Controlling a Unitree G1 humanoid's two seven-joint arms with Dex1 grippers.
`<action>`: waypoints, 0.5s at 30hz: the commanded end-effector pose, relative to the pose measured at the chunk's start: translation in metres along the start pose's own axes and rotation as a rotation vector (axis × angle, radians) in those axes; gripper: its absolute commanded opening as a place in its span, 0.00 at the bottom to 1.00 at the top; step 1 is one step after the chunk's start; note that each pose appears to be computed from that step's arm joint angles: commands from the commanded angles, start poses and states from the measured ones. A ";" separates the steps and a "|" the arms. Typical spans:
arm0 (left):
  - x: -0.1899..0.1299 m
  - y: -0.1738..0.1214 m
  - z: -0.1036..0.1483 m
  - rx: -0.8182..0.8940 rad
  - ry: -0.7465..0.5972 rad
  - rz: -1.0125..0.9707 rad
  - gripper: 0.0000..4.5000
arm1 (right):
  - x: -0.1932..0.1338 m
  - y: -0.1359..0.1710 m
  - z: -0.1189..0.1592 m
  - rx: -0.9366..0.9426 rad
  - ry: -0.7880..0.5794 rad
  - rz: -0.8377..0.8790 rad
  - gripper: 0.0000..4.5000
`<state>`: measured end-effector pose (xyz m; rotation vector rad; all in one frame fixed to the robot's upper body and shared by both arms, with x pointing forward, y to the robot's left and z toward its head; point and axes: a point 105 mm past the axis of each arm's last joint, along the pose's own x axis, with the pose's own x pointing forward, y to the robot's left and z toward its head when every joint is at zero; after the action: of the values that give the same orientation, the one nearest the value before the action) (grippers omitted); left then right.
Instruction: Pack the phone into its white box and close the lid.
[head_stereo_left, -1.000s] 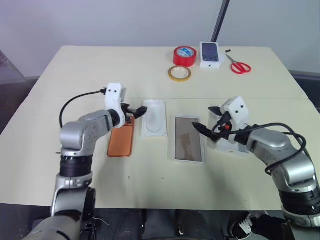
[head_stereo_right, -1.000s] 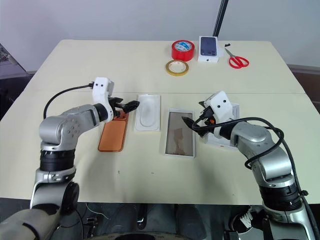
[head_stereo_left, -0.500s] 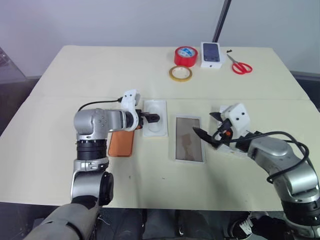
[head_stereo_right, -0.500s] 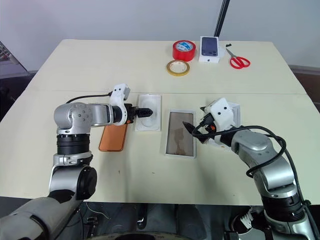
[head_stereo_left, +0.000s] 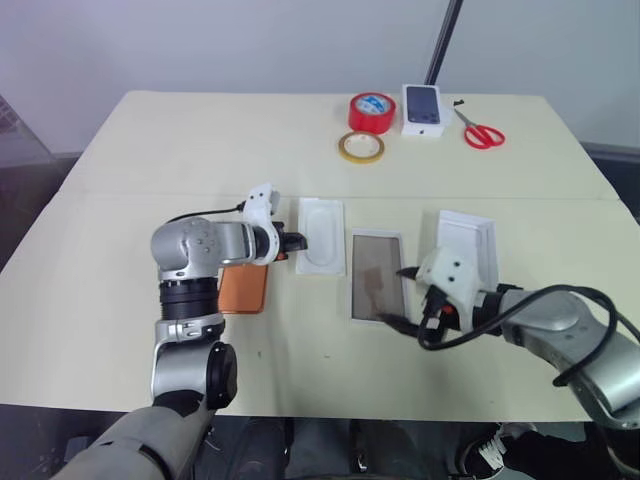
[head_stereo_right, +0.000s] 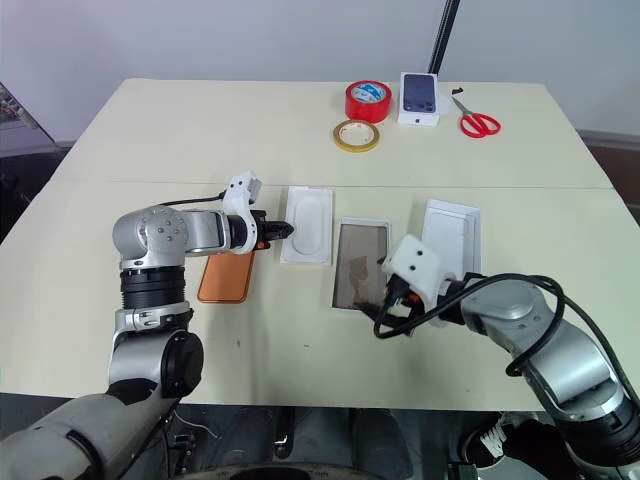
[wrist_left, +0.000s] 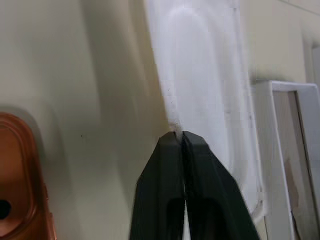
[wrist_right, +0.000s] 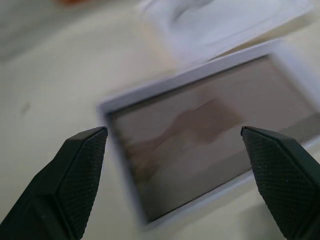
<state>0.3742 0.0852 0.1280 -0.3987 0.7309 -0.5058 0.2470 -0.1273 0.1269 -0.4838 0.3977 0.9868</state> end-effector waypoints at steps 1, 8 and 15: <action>-0.004 -0.003 0.012 0.006 -0.048 -0.005 0.01 | 0.005 0.014 0.001 -0.039 0.019 0.058 1.00; -0.011 -0.002 0.017 -0.047 -0.079 -0.035 0.00 | 0.022 0.018 -0.017 -0.127 0.110 0.097 0.45; -0.035 0.012 0.043 -0.135 -0.191 -0.043 0.00 | 0.035 0.025 0.001 -0.235 0.037 0.147 0.01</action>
<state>0.3819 0.1131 0.1456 -0.5656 0.6591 -0.4502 0.2427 -0.0994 0.0962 -0.6672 0.4175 1.1491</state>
